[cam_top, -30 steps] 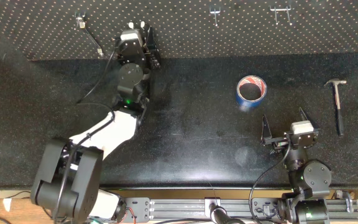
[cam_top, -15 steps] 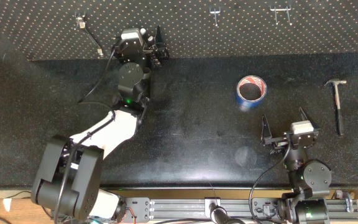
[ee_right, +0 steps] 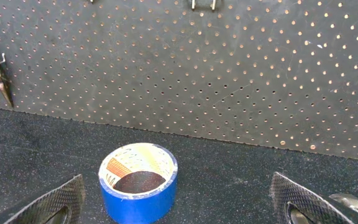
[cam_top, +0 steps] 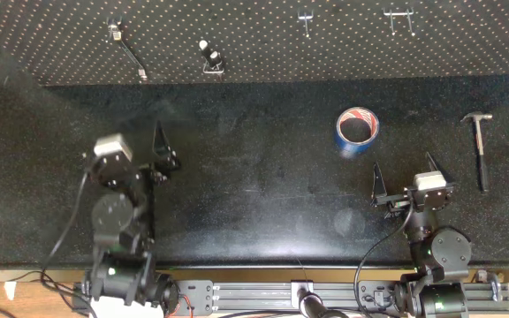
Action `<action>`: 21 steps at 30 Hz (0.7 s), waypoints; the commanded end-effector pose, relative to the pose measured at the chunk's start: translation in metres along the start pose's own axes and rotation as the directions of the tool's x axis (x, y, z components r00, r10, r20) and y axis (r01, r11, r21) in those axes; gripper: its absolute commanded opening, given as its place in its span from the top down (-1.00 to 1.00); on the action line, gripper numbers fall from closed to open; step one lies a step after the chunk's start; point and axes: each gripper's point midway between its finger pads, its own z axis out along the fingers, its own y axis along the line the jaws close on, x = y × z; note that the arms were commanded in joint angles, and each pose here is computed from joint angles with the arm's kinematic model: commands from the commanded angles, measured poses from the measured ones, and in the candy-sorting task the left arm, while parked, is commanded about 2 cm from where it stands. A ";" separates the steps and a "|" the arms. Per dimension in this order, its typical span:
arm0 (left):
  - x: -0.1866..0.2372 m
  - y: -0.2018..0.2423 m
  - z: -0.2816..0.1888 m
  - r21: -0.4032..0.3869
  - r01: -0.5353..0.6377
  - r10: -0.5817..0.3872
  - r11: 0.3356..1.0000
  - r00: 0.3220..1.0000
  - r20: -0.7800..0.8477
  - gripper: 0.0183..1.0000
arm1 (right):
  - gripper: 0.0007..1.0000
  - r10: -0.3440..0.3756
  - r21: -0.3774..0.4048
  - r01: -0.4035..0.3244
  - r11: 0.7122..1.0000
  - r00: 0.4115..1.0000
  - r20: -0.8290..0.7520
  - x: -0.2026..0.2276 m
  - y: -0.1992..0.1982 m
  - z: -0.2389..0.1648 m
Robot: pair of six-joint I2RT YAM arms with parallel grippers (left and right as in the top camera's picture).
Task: Place Tools Onto Pegboard
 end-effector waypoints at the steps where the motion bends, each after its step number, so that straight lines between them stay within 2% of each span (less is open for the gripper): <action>1: 0.028 0.005 -0.022 0.069 0.027 -0.035 0.997 0.993 0.112 -0.99 | -0.93 -0.011 -0.008 0.011 1.000 1.000 0.000 0.001 0.002 0.000; 5: 0.028 0.024 -0.029 0.020 0.032 -0.035 0.999 0.989 0.146 -0.99 | -0.93 -0.011 -0.008 0.011 1.000 1.000 0.000 0.001 0.002 0.000; 9: 0.045 0.033 -0.032 -0.006 0.022 -0.021 1.000 0.996 0.083 -0.99 | -0.93 -0.011 -0.008 0.011 1.000 1.000 0.000 0.001 0.002 0.000; 12: 0.062 0.048 -0.033 -0.070 0.008 -0.006 0.998 1.000 0.019 -0.99 | -0.93 -0.011 -0.008 0.011 1.000 1.000 0.000 0.001 0.002 0.000; 16: 0.066 0.029 -0.033 0.019 -0.008 0.008 1.000 1.000 0.000 -0.99 | -0.93 -0.011 -0.008 0.011 1.000 1.000 0.000 0.001 0.002 0.000; 18: 0.067 0.026 -0.033 0.038 -0.109 0.109 0.993 0.994 -0.003 -0.99 | -0.93 -0.011 -0.008 0.011 1.000 1.000 0.000 0.001 0.002 0.000; 21: 0.067 0.025 -0.033 0.041 -0.151 0.151 0.988 0.989 -0.002 -0.99 | -0.93 -0.011 -0.008 0.011 1.000 1.000 0.000 0.001 0.002 0.000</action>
